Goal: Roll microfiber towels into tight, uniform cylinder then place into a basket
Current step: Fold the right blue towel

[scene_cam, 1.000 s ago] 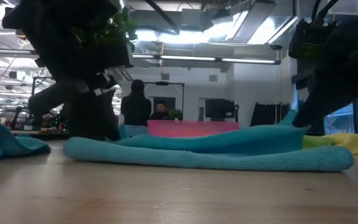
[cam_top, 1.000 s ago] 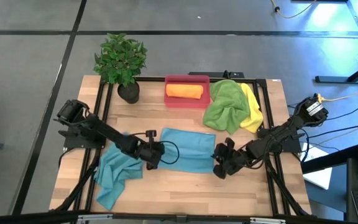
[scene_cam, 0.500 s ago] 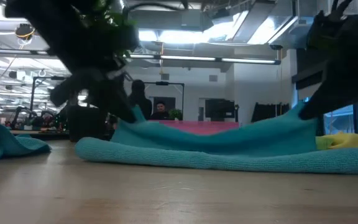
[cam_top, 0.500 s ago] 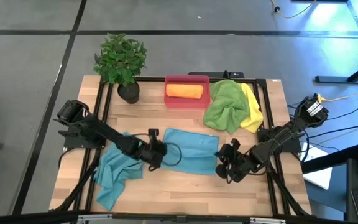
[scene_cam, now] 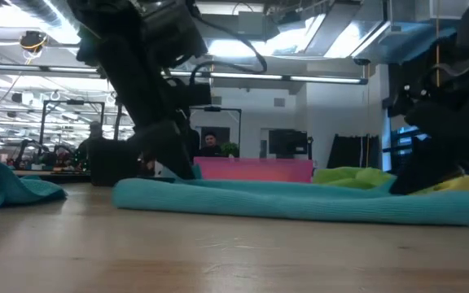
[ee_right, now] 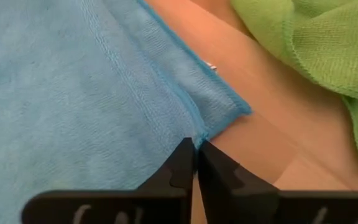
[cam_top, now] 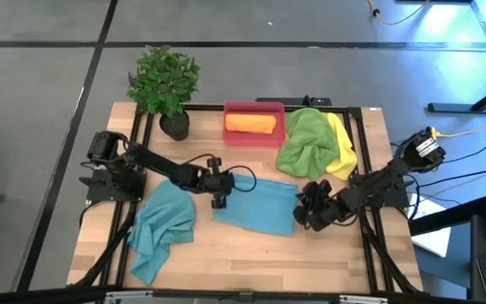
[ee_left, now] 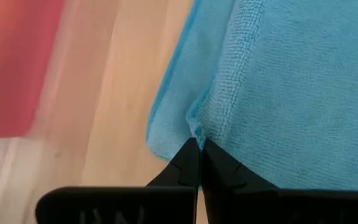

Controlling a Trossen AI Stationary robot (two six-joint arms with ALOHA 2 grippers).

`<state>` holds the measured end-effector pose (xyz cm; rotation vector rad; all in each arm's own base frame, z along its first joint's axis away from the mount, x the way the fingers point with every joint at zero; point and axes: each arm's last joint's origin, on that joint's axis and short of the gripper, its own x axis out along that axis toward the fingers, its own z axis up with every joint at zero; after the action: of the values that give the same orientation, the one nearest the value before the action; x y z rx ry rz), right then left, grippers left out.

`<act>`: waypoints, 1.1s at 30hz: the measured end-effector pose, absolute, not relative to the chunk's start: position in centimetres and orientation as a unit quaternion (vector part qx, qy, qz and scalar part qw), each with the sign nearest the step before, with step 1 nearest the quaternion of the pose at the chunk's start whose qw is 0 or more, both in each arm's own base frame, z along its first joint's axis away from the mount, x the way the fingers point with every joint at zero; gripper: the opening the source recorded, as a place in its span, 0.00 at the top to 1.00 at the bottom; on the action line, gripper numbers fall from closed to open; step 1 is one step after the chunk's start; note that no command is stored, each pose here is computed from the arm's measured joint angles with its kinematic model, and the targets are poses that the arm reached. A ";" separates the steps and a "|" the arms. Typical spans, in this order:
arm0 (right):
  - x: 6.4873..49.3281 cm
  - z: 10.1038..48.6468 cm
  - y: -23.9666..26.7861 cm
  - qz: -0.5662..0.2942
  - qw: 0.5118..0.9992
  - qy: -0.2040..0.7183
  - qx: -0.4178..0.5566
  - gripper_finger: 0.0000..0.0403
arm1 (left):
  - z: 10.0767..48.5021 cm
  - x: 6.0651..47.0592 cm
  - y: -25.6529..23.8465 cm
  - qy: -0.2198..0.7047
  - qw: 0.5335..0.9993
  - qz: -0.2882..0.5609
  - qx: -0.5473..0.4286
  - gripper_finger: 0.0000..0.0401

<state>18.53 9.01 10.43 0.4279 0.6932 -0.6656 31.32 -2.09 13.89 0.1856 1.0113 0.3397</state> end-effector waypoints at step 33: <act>19.3 10.8 8.1 -0.342 0.893 0.266 0.124 0.98 | 14.2 30.4 -3.3 0.436 0.823 0.320 0.173 1.00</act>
<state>19.30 8.06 10.84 0.2572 0.5519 -0.7101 30.39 -3.35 14.19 0.3682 0.9278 0.6802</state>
